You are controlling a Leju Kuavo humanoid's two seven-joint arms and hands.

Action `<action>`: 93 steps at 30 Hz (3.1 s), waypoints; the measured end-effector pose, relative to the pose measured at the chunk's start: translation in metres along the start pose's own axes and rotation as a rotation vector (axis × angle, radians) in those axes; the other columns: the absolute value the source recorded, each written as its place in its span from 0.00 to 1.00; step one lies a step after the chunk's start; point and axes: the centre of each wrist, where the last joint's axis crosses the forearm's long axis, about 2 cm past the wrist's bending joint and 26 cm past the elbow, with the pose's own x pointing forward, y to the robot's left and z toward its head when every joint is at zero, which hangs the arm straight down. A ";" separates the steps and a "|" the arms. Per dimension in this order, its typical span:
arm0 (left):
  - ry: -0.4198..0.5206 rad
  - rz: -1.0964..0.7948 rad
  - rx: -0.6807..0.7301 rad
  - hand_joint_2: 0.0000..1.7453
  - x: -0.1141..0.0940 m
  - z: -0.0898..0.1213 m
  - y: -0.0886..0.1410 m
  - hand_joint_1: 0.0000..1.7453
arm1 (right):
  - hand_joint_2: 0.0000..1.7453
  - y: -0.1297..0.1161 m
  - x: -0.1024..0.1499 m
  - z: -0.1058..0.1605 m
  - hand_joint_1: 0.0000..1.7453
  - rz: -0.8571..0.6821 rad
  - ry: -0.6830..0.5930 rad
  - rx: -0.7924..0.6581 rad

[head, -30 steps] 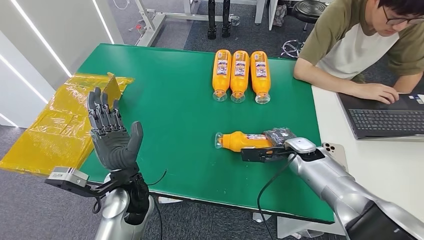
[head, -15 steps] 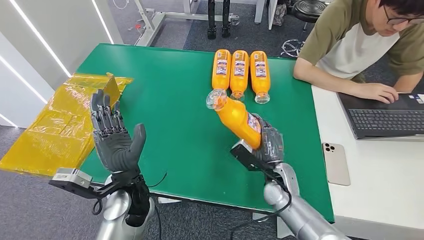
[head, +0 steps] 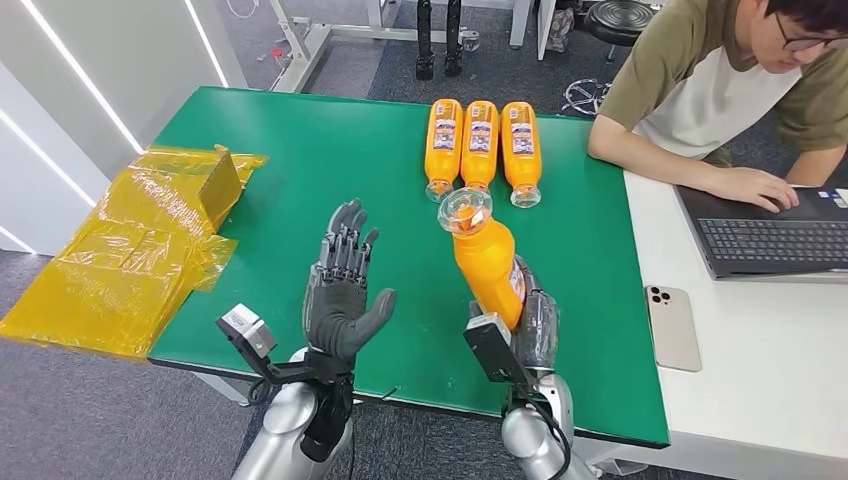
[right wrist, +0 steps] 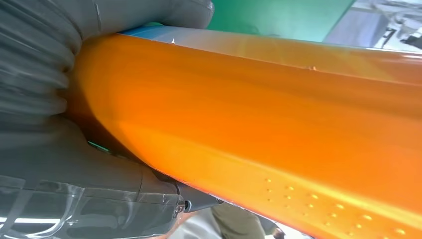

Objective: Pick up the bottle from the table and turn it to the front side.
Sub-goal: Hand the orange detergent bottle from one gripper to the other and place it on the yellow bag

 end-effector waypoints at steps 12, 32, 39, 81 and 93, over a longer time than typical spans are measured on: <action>0.066 0.015 -0.093 1.00 -0.013 0.006 -0.010 0.00 | 1.00 0.015 0.027 0.013 1.00 0.074 -0.054 0.190; 0.112 -0.037 -0.056 1.00 -0.022 0.013 -0.005 0.00 | 1.00 0.021 0.056 0.015 1.00 0.156 -0.160 0.410; 0.111 -0.047 -0.023 1.00 -0.022 0.015 0.000 0.00 | 1.00 0.022 0.051 0.014 1.00 0.183 -0.141 0.497; 0.063 -0.146 0.017 1.00 -0.013 0.013 0.015 1.00 | 1.00 0.014 0.082 0.025 0.00 -0.117 -0.289 0.038; -0.080 -0.993 0.076 1.00 0.024 -0.011 0.056 1.00 | 1.00 -0.016 0.106 0.014 0.00 -0.278 -0.395 -0.199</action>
